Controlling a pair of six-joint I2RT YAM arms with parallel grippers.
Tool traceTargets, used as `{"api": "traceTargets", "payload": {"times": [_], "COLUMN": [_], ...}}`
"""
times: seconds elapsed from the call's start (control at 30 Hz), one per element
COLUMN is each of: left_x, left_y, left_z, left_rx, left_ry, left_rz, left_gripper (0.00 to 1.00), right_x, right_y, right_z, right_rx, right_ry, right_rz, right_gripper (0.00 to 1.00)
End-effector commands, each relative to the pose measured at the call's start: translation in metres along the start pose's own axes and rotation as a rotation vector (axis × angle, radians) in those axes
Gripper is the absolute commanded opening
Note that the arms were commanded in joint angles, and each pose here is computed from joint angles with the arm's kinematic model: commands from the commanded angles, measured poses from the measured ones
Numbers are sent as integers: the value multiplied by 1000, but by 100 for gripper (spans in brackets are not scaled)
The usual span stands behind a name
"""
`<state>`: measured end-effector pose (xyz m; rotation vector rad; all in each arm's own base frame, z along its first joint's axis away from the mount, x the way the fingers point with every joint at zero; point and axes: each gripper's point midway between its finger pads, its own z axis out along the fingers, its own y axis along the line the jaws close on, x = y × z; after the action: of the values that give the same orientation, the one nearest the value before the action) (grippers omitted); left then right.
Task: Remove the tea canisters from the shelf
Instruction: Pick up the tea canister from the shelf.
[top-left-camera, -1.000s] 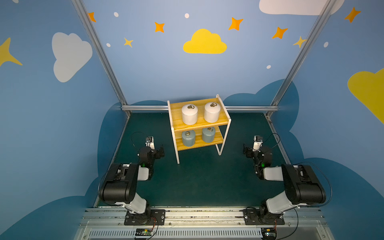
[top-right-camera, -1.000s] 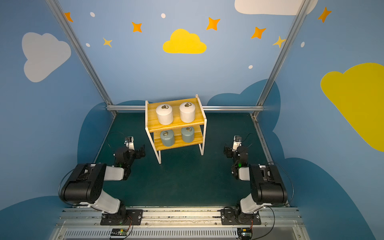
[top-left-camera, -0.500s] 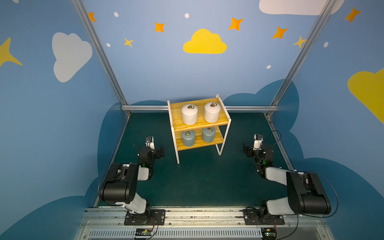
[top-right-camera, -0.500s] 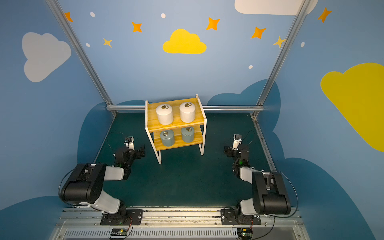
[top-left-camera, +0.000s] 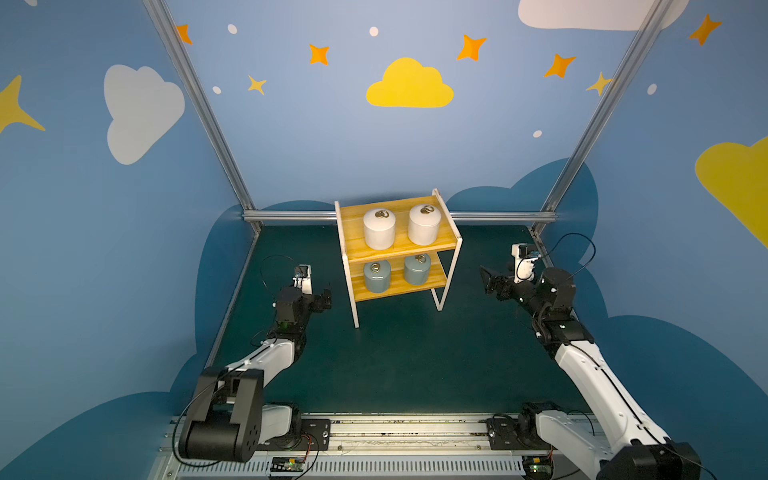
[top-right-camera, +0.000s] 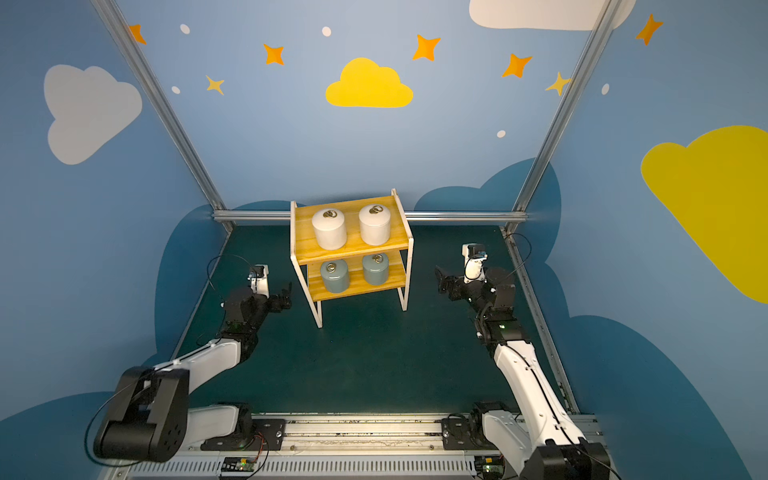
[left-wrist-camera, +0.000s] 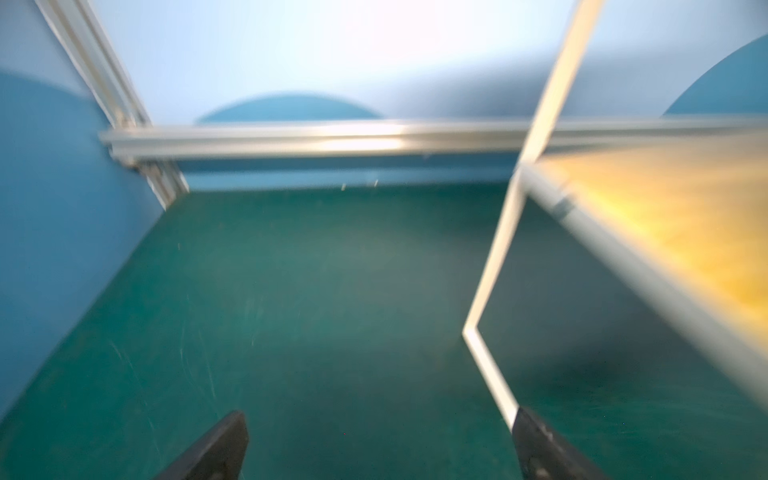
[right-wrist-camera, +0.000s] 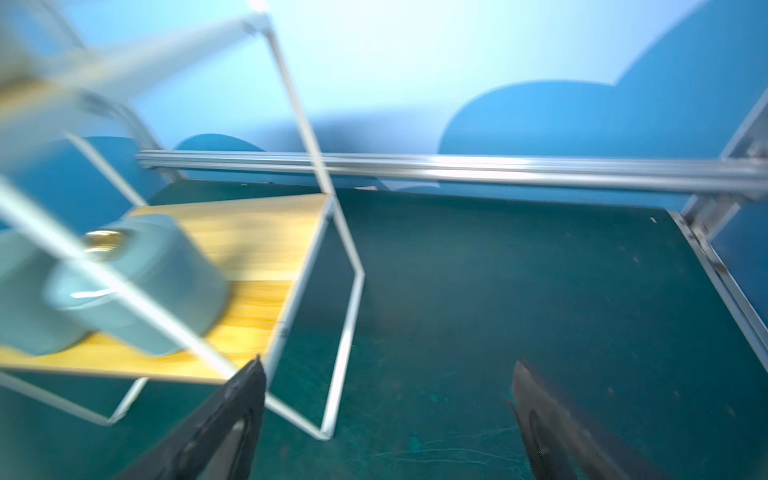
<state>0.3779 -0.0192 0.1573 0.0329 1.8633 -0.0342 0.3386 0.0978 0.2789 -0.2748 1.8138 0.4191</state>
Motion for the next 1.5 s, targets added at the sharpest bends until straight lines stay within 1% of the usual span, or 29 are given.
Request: {"api": "traceTargets", "payload": {"times": [0.0,0.17,0.27,0.43,0.7,1.03,1.4,1.43,1.47], "left_x": [2,-26,-44,-64,-81,-76,-78,-78,-78], "left_y": [-7,-21,-27,-43,-50,-65,-73,-78,-79], "left_z": [-23,-61,-76,-88,-101,-100,-97,-99,-99], "left_rx": [23,84,117,204,250,334,375,408,412], "left_ry": [69,39,21,25,-18,16,17,19,20], "left_rz": [-4,7,0,-9,-7,-27,-51,-51,-53], "left_gripper": [100,100,100,100,100,100,100,100,100], "right_x": [7,-13,-26,-50,-86,-107,-119,-121,-122], "right_y": [24,53,71,96,126,154,169,170,171], "right_z": [-19,-40,-48,-58,-66,-38,-2,1,3], "right_rx": [-75,-171,-233,-305,-391,-444,-461,-464,-467], "right_ry": [108,106,92,52,1,-28,-43,-47,-51], "right_rz": [7,4,5,-8,-52,-90,-118,-119,-119], "right_gripper": [94,94,94,94,94,94,94,94,94]}}
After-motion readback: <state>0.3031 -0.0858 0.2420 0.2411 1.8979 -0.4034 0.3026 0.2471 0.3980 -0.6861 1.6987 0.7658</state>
